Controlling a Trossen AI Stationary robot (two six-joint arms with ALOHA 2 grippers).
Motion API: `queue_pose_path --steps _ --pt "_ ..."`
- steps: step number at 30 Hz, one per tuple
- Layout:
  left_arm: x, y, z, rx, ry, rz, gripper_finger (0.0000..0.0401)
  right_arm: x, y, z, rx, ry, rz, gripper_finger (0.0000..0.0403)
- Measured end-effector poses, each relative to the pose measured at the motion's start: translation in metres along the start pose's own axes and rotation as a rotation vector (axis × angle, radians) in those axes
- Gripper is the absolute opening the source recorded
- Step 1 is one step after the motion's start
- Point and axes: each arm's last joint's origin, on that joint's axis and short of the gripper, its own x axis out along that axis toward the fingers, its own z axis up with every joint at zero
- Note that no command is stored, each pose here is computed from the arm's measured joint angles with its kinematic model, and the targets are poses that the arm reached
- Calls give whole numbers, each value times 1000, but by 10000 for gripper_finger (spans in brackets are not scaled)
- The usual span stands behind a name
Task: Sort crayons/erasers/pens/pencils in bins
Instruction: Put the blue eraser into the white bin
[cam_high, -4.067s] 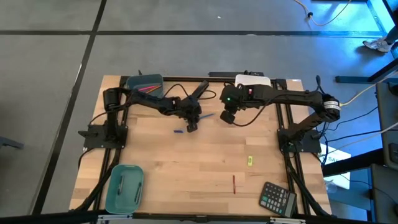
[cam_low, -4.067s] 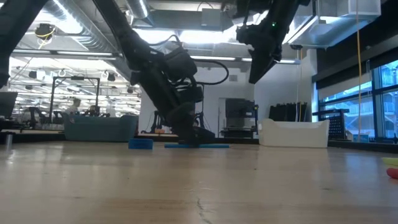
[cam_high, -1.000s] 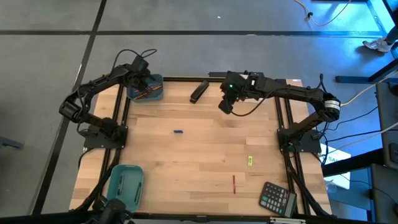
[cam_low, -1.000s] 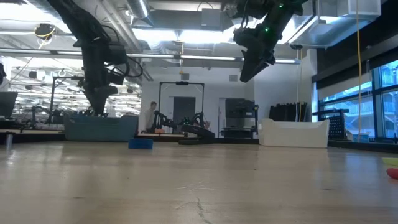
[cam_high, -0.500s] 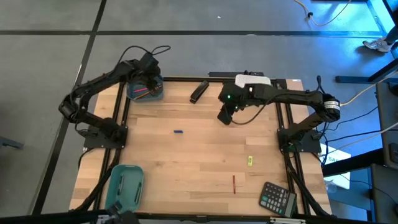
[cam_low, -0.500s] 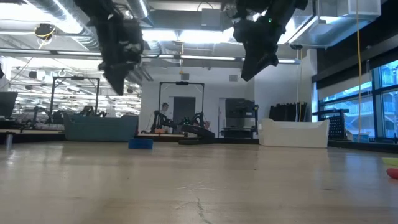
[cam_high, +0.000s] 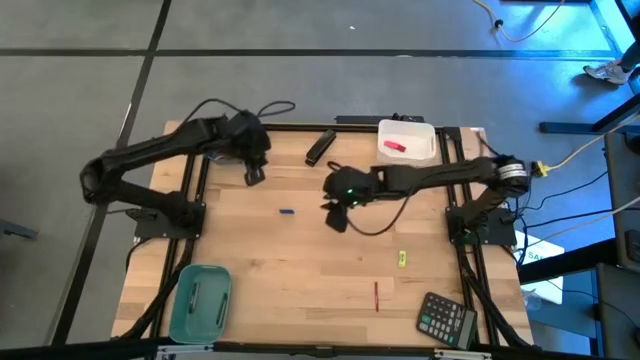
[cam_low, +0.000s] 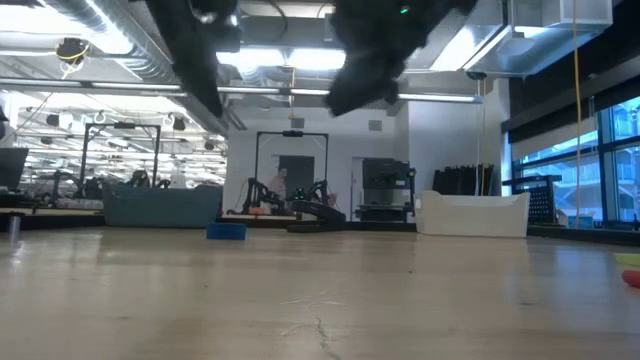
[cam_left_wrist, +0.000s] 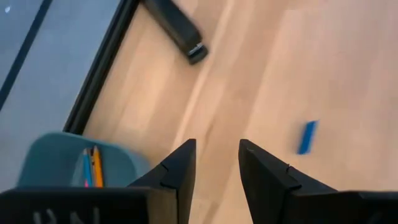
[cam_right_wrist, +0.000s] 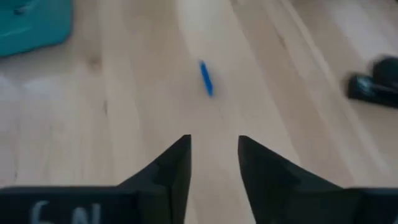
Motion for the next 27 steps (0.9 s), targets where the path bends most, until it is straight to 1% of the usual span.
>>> queue_pose_path --steps 2,7,10,14,16,17,19,21,23,27 --pt "-11 -8 -3 13 -18 -10 113 18 5 1 -25 -28 27 155" --pt "-41 -19 -17 8 -66 -8 111 63 6 7 -36 -56 27 204" --pt "-57 -21 -28 -14 -87 2 110 93 4 18 -120 -61 17 215" --pt "-74 -22 -41 -85 -111 -7 110 129 5 28 -264 -48 7 212" --pt "-81 -24 -46 -115 -124 -17 110 144 6 34 -294 -55 9 208" --pt "-84 -25 -49 -131 -124 -23 110 150 5 34 -306 -31 19 206" --pt "-89 -27 -55 -149 -120 -35 110 163 1 33 -304 11 47 202" --pt "-93 -29 -60 -160 -115 -44 110 173 -2 30 -271 73 55 198" --pt "-97 -30 -64 -173 -116 -50 110 180 -4 27 -249 109 44 191" --pt "-101 -32 -68 -184 -134 -23 110 191 -8 17 -248 161 13 172"
